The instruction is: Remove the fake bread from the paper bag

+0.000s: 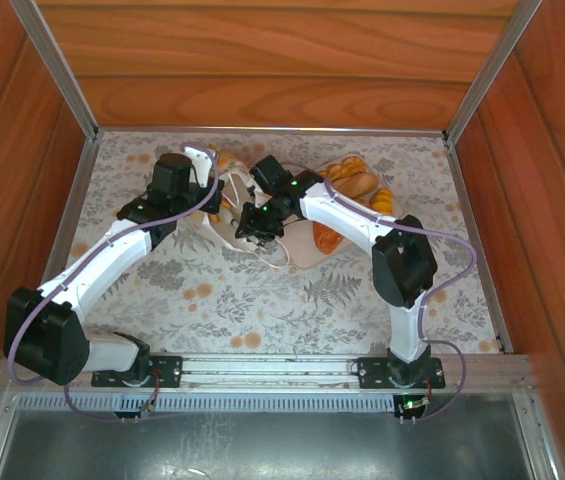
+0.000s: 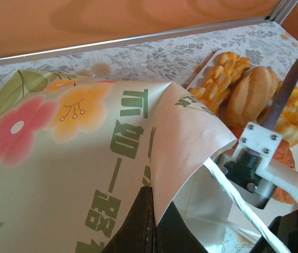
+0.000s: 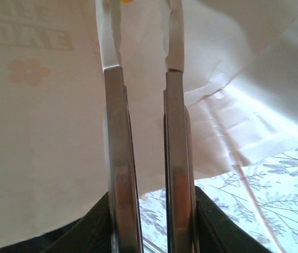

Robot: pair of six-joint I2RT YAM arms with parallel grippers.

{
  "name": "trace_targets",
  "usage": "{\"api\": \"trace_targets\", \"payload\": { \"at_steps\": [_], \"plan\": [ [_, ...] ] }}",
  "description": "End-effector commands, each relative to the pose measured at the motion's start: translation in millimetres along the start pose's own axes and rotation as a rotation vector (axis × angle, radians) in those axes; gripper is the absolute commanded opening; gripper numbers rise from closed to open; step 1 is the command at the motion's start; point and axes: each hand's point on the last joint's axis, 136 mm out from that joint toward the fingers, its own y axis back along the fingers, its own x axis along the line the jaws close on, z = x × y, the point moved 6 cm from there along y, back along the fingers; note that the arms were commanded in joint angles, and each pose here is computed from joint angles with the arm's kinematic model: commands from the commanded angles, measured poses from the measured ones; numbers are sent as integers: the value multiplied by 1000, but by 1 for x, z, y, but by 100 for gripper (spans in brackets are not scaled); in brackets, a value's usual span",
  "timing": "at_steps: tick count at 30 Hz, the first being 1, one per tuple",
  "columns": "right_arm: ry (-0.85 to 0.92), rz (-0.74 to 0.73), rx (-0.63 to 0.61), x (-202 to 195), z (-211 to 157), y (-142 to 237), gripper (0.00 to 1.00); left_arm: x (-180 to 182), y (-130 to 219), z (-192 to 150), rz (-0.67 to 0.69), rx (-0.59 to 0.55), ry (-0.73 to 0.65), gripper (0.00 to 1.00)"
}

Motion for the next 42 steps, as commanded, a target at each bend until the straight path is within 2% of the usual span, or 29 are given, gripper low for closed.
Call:
{"api": "trace_targets", "payload": {
  "at_steps": [1,12,19,24,31,38,42],
  "plan": [
    [68,-66,-47,0,-12,28,30,-2,3,7,3,-42,4,0],
    [155,-147,-83,1,-35,59,28,2,0,15,46,-60,44,0],
    [208,-105,-94,9,-50,77,29,8,-6,18,101,-55,84,0],
    [267,-68,-101,20,-75,106,28,15,-9,23,160,-70,135,0],
    [262,-106,-109,4,-111,146,29,18,-12,28,186,-72,149,0],
    [254,-269,-175,-20,-122,178,30,21,-3,28,201,-86,142,0],
    [216,-465,-175,-45,-111,186,30,20,8,28,203,-97,128,0]
  ]
}}
